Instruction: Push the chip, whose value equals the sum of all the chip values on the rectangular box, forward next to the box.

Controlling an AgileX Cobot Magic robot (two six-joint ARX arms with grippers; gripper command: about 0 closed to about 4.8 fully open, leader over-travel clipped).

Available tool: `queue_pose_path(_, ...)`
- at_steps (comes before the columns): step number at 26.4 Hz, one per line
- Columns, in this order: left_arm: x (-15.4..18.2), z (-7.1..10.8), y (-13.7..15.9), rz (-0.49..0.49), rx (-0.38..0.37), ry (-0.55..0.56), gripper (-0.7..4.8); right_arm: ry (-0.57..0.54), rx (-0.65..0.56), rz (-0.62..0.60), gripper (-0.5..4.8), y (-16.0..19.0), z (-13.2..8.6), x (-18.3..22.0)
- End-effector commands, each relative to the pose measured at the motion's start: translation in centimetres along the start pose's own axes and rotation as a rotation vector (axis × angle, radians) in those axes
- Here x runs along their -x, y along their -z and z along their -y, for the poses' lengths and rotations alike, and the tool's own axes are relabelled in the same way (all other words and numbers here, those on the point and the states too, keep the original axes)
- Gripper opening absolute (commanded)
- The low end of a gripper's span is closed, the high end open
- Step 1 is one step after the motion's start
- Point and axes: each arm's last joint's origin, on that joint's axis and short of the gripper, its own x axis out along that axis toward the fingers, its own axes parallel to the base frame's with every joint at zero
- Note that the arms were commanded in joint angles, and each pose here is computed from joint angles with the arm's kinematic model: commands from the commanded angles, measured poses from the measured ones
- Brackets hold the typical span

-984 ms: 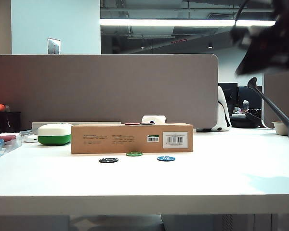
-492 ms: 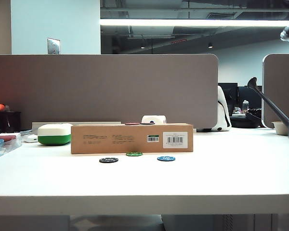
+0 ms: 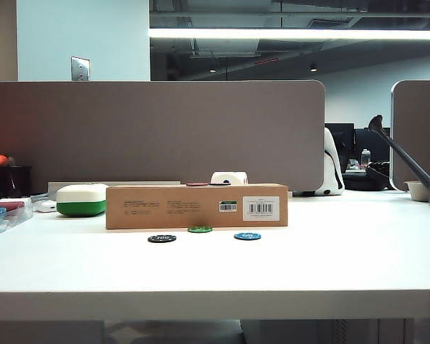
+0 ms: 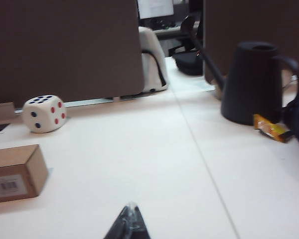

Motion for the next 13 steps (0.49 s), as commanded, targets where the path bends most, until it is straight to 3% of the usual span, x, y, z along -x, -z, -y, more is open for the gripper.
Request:
queue_pose_path(1, 0.0, 0.0, -0.2, 0.011, 0.001, -0.005, -0.05, 0.012, 0.034, -0.005, -0.06, 0.3, 0.2, 0.4)
queue_pose_path(8, 0.0, 0.0, -0.2, 0.011, 0.001, -0.005, -0.05, -0.011, 0.03, 0.047, -0.06, 1.0, 0.3, 0.9)
queue_pose_path(13, 0.0, 0.0, -0.2, 0.012, 0.001, -0.005, -0.05, -0.059, 0.048, -0.017, -0.06, 1.8, 0.1, 0.9)
